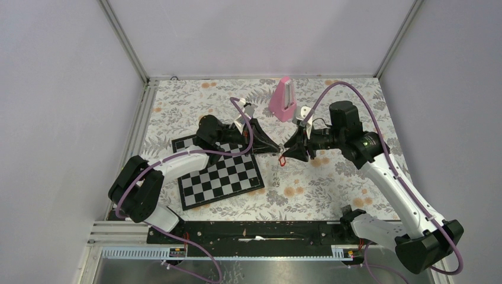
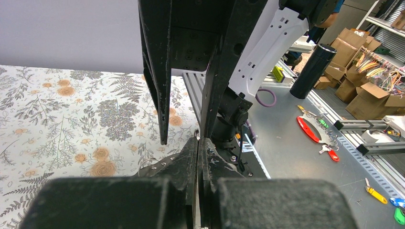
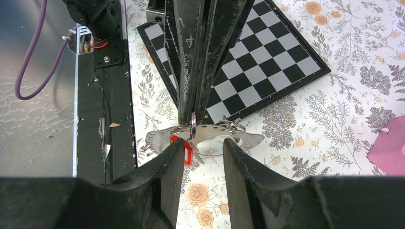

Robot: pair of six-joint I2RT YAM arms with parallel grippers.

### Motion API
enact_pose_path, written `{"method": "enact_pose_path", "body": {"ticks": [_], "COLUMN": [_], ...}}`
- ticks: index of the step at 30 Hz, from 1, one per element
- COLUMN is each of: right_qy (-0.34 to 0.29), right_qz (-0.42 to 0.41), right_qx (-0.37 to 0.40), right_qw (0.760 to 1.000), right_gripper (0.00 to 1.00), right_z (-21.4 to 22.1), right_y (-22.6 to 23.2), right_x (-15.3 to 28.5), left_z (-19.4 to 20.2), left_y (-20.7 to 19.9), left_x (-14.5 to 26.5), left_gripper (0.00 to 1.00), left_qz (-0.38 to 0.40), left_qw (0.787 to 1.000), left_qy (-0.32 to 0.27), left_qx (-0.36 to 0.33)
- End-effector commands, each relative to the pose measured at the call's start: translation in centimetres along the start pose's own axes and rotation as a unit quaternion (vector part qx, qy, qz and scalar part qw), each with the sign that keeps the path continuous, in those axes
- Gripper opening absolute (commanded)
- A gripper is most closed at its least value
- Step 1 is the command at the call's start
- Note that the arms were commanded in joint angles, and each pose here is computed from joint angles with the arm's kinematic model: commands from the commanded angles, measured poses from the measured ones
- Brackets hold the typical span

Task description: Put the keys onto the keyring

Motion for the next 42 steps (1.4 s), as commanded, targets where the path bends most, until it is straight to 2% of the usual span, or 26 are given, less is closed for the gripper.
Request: {"method": "enact_pose_path", "body": {"ticks": [1, 18, 20, 26, 30, 34, 35, 38, 42], "right_qy": [-0.021, -0.042, -0.043, -0.036, -0.009, 0.031, 0.046, 0.078, 0.105], "right_qz": [0.006, -0.03, -0.033, -0.026, -0.004, 0.017, 0.018, 0.024, 0.036], "right_qx": [0.017, -0.009, -0.012, -0.006, 0.006, -0.002, -0.009, -0.022, -0.03], "right_qw": [1.0, 0.999, 0.998, 0.999, 1.0, 0.999, 0.999, 0.996, 0.993], "right_gripper": [0.42, 0.31, 0.26, 0.02, 0.0, 0.0, 0.0, 0.0, 0.0], "right_z": [-1.7, -1.7, -1.6, -1.1, -0.7, 0.1, 0.4, 0.9, 0.9], "right_y": [-0.7, -0.4, -0.3, -0.3, -0.7, -1.0, -1.1, -1.3, -1.6], "right_x": [0.2, -0.7, -0.7, -0.7, -0.2, 0.3, 0.4, 0.6, 1.0], "left_z": [-0.9, -0.7, -0.7, -0.7, -0.8, -1.0, -1.1, -1.7, -1.8], "left_y": [-1.1, -1.0, -1.0, -1.1, -0.8, 0.7, 1.4, 2.5, 2.9], "left_x": [-0.1, -0.4, -0.4, -0.3, -0.2, -0.2, -0.2, -0.2, -0.4], "left_gripper": [0.0, 0.0, 0.0, 0.0, 0.0, 0.27, 0.32, 0.43, 0.51], "left_qz": [0.023, 0.025, 0.025, 0.027, 0.02, -0.018, -0.033, -0.059, -0.065], "left_qw": [0.999, 0.999, 0.999, 0.999, 0.998, 0.997, 0.994, 0.987, 0.985], "left_qy": [-0.006, -0.005, -0.005, -0.004, 0.007, 0.048, 0.066, 0.107, 0.113], "left_qx": [-0.043, -0.043, -0.043, -0.047, -0.061, -0.056, -0.075, -0.101, -0.111]}}
Point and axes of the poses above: each gripper's point midway between its finger pads, its own x axis back along the fingers, its own y axis along the line the jaws close on, z = x × y, the point moved 5 cm from there along x, back along the fingers, and after that the axes turned 10 degrees about x, right-handed, at the moved point
